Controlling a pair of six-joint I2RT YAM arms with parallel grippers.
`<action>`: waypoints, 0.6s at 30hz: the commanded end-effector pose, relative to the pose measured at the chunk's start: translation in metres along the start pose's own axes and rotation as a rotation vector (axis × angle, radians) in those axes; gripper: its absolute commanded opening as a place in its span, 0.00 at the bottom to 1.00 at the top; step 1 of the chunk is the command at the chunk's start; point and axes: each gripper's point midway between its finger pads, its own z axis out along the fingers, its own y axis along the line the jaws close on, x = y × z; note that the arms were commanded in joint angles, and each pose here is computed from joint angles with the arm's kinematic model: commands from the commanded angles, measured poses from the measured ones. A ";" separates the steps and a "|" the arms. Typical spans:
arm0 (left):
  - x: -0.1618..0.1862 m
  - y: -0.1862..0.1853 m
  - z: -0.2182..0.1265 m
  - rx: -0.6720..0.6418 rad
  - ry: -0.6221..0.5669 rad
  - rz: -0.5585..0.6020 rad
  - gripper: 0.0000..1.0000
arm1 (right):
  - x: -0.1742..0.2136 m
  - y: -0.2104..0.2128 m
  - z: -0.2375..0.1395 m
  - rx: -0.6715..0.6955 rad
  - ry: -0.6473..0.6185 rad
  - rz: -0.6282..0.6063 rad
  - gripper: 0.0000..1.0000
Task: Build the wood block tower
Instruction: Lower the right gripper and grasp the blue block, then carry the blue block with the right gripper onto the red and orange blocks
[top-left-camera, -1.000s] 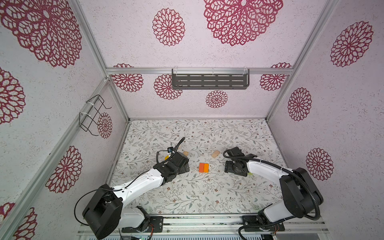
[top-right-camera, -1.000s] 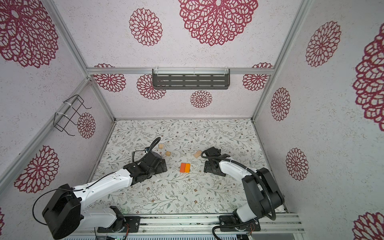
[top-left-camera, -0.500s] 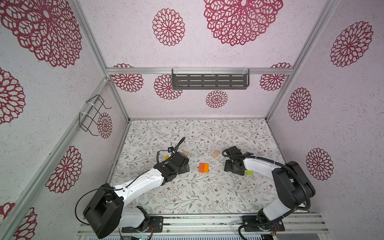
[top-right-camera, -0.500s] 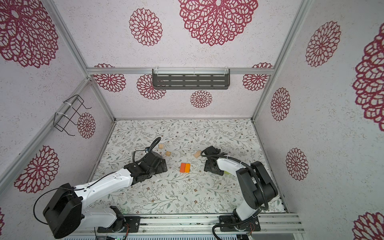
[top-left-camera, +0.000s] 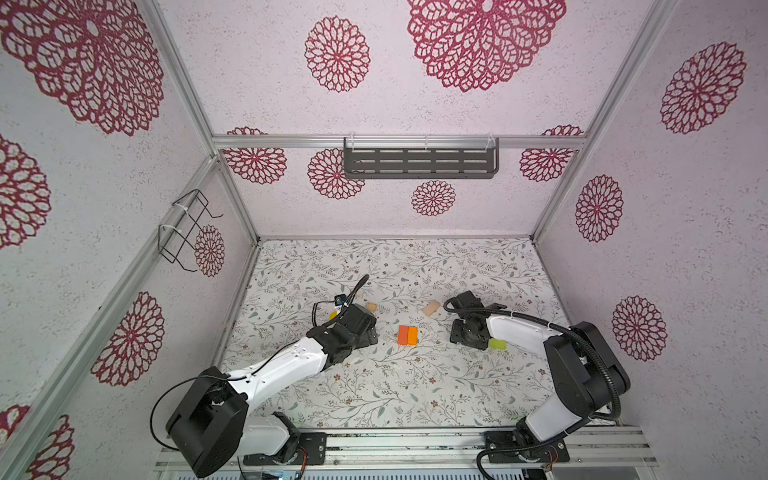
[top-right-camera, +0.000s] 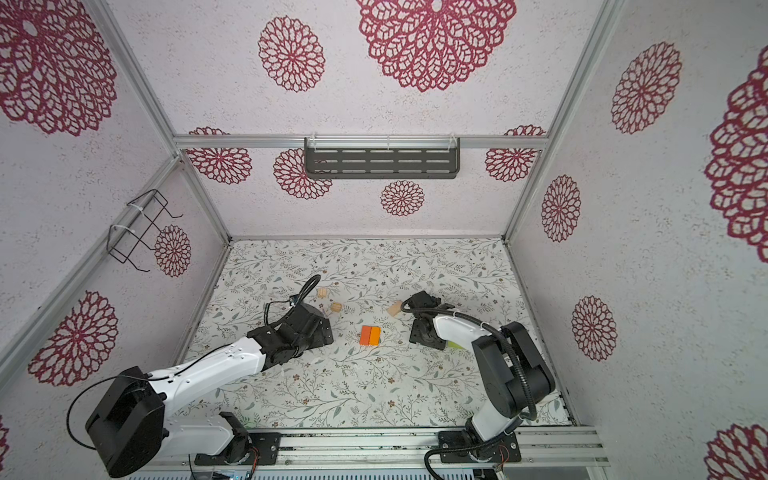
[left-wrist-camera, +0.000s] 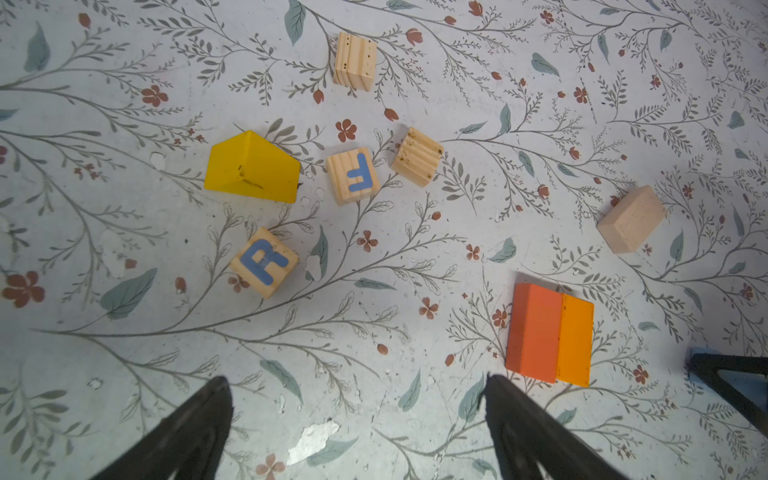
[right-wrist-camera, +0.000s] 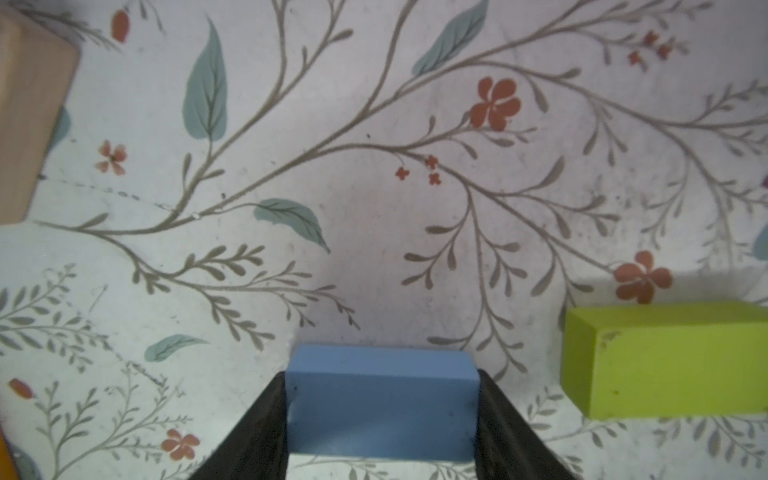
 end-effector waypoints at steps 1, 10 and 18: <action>-0.005 0.003 -0.005 0.016 -0.019 -0.024 0.97 | -0.014 0.009 -0.026 -0.019 -0.043 -0.028 0.48; -0.011 0.009 -0.015 0.031 -0.033 -0.038 0.97 | -0.029 0.039 -0.061 -0.064 -0.103 -0.058 0.49; -0.010 0.020 -0.022 0.049 -0.049 -0.061 0.97 | -0.029 0.091 -0.069 -0.112 -0.097 -0.112 0.50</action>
